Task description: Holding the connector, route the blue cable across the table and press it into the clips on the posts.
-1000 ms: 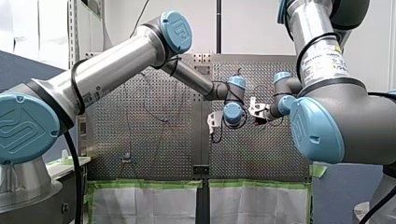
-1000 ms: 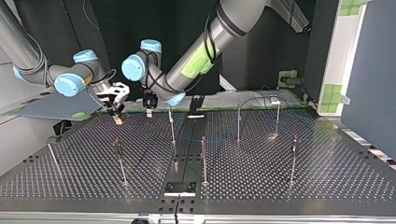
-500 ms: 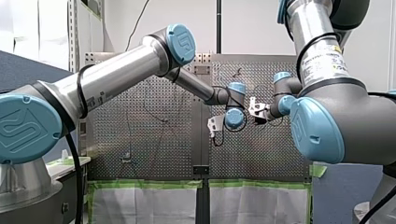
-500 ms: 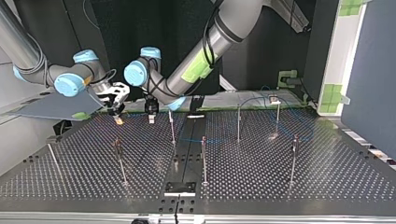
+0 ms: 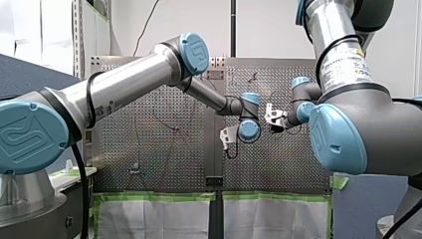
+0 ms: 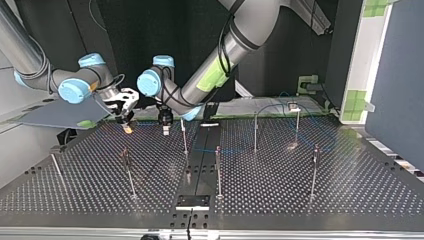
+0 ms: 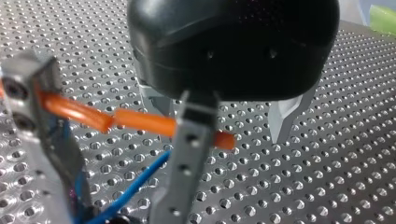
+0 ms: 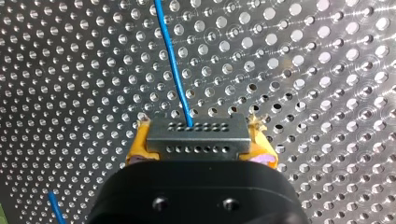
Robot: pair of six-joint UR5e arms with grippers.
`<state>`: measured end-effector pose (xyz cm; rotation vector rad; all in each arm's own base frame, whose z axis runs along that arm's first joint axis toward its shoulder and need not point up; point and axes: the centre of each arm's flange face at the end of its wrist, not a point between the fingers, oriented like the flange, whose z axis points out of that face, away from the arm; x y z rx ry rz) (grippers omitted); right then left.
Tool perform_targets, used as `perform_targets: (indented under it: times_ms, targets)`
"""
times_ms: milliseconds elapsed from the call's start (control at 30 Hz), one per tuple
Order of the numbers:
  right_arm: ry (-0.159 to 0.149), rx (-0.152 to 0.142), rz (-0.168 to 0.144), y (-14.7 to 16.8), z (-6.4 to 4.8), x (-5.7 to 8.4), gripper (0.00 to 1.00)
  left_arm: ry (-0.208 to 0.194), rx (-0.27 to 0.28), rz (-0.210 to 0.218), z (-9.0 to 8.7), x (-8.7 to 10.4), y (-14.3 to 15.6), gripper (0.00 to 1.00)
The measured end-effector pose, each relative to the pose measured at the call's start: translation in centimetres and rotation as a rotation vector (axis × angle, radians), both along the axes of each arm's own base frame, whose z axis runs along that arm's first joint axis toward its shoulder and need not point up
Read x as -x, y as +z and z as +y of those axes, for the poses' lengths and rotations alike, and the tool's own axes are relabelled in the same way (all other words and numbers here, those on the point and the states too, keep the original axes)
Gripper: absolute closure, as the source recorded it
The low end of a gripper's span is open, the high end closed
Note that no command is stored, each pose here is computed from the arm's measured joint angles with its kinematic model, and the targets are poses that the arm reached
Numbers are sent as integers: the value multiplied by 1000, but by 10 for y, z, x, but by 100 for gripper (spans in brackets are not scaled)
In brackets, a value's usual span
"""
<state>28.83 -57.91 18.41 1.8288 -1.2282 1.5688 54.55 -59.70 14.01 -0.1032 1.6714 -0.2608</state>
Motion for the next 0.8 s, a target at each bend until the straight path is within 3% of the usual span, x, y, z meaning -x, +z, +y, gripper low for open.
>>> perform_targets:
  times_ms: [200, 267, 300, 367, 400, 433, 467, 533, 800]
  targets:
    - [1, 0, 0, 0, 0, 0, 100, -2, 15, 2, -2, 3, 0, 0]
    - [1, 0, 1, 0, 0, 0, 100, -3, 17, 3, -4, 5, 0, 38]
    - [1, 1, 1, 0, 0, 0, 100, -2, 18, 2, -5, 5, 0, 38]
    - [1, 1, 1, 0, 0, 0, 100, -1, 21, 0, -6, 7, 0, 64]
    - [1, 1, 1, 0, 0, 0, 100, -1, 23, -1, -7, 8, 0, 64]
    - [1, 1, 1, 0, 0, 0, 100, 0, 25, -2, -8, 9, 0, 83]
    - [1, 1, 0, 0, 0, 0, 100, 0, 25, -2, -8, 9, 0, 96]
    - [1, 1, 0, 0, 0, 0, 100, -1, 26, -3, -9, 11, 1, 100]
    - [1, 3, 1, 0, 0, 0, 100, -3, 21, 4, -13, 17, 2, 100]
